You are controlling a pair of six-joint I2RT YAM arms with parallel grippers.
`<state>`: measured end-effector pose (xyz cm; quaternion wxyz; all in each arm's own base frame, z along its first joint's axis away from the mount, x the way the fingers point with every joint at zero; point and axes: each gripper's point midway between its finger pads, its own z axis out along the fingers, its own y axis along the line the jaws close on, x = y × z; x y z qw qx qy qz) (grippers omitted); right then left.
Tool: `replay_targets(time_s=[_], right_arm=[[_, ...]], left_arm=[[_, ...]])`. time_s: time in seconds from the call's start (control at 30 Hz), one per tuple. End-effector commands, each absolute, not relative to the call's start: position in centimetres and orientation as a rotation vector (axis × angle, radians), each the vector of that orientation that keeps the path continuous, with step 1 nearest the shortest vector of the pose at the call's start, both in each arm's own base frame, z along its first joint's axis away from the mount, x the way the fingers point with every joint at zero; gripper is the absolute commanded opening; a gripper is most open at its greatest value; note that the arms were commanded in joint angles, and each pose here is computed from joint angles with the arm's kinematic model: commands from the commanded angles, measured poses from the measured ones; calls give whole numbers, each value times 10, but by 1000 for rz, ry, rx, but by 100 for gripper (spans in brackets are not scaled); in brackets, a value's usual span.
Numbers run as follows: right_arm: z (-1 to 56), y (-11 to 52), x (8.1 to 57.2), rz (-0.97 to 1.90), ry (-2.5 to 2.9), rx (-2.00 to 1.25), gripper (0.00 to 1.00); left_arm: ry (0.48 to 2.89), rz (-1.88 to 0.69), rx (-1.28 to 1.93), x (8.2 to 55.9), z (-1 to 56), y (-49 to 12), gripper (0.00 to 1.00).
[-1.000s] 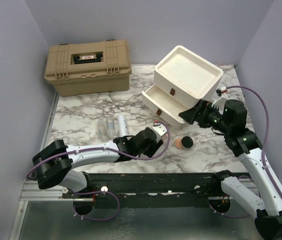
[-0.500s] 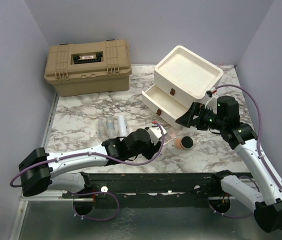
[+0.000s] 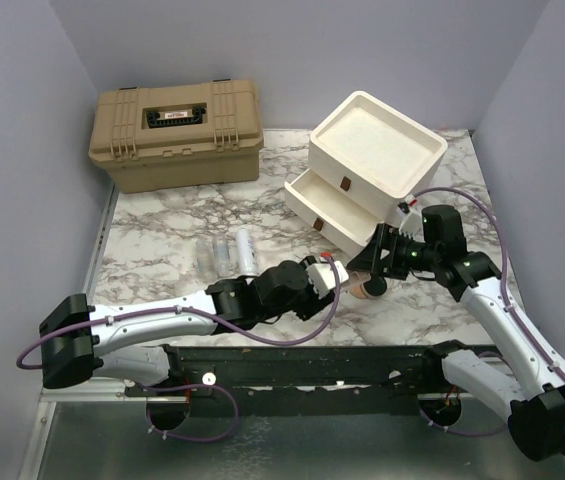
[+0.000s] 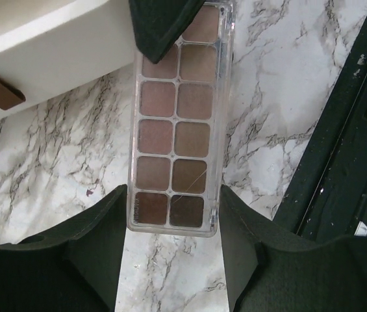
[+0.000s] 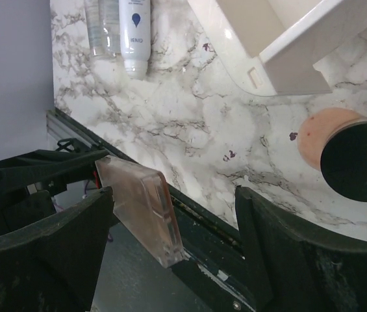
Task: Organize the makeup
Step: Place the makeup in the drawer.
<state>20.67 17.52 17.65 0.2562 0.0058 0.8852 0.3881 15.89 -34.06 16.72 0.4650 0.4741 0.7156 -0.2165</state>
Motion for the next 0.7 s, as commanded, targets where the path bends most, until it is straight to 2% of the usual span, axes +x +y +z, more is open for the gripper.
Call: replay_targets(time_s=[0.0,0.03,0.13,0.27,0.4,0.57,0.67], right_arm=[[183,185,206,1135,2383,-19,80],[184,186,207,1144,2374,-13,80],[190,190,207,1189,2349,-11,67],[197,193,204,1219,2321,-47,59],[207,192,201,1215,2278,-95,56],[219,200,196,1302,2192,-153,50],[210,201,202,1313,2227,-72,45]], left_arm=[[1689,-475,1183,165,182,-348,27],[1684,-467,1187,165,182,-348,26],[1670,-460,1196,166,184,-348,23],[1683,-455,1200,165,178,-347,21],[1688,-506,1206,159,176,-350,14],[1656,-566,1175,153,181,-349,12],[1622,-602,1144,152,189,-347,12]])
